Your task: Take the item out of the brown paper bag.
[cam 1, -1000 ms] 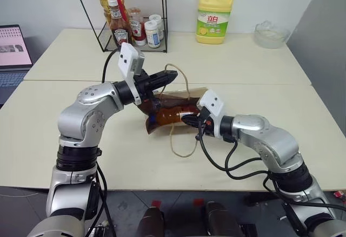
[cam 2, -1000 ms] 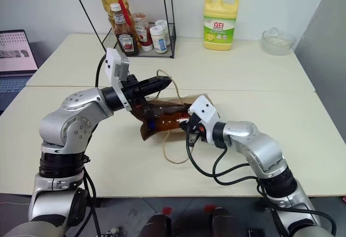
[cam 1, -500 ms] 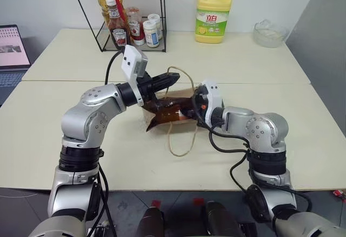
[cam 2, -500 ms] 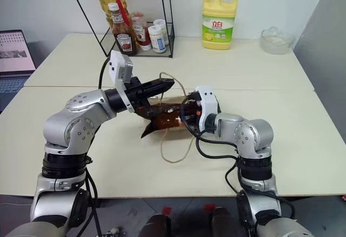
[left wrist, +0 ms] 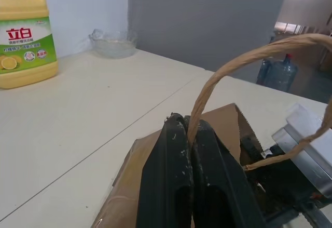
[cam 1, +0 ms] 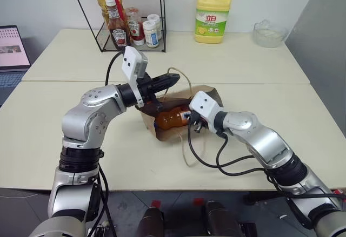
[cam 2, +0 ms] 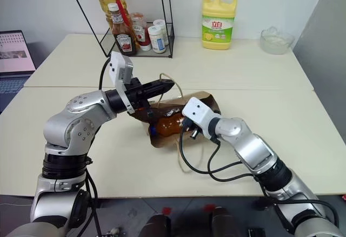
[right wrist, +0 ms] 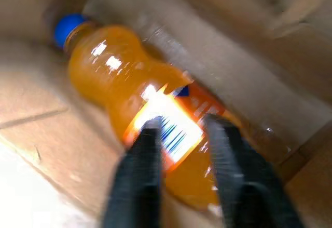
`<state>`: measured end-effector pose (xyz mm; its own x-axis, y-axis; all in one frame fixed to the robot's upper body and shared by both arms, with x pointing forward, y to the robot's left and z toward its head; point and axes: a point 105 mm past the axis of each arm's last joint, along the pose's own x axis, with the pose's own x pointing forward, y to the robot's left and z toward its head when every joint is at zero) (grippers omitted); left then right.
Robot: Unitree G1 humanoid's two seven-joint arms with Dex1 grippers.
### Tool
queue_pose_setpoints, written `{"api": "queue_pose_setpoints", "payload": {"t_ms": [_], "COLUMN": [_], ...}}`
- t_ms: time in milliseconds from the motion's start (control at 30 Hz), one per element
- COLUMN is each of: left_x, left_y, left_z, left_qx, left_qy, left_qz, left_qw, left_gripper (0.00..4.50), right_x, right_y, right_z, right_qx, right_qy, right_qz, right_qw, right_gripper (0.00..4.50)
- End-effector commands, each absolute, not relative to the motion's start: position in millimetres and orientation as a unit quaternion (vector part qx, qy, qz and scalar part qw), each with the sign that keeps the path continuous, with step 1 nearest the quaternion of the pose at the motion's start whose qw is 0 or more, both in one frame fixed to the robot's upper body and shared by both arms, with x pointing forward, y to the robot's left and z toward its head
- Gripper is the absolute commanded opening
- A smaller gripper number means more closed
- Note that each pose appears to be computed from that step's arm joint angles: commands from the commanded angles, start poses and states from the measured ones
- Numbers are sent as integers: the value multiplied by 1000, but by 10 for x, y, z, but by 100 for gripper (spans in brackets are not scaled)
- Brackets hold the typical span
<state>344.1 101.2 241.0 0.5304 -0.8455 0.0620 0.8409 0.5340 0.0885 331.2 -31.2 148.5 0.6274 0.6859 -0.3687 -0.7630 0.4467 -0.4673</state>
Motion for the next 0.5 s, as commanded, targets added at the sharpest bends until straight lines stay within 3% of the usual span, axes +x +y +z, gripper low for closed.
{"api": "queue_pose_setpoints", "payload": {"t_ms": [33, 200, 333, 500], "left_x": [3405, 3412, 3418, 3424], "left_y": [1011, 999, 991, 983], "left_z": [2547, 2562, 2580, 2584], "left_qx": [32, 31, 29, 26], "left_qy": [-78, -80, -82, -84], "left_qz": [-480, -479, -478, -475], "left_qw": [873, 873, 874, 876], "left_gripper": [0, 0, 0, 0], "right_x": [3197, 3147, 3223, 3361], "right_y": [-268, -283, -275, -215], "right_z": [1530, 1458, 1429, 1489], "right_qx": [-361, -459, -535, -577], "right_qy": [35, 12, -15, -43], "right_qz": [465, 487, 474, 450], "right_qw": [808, 743, 699, 680], "right_gripper": [268, 448, 448, 448]}}
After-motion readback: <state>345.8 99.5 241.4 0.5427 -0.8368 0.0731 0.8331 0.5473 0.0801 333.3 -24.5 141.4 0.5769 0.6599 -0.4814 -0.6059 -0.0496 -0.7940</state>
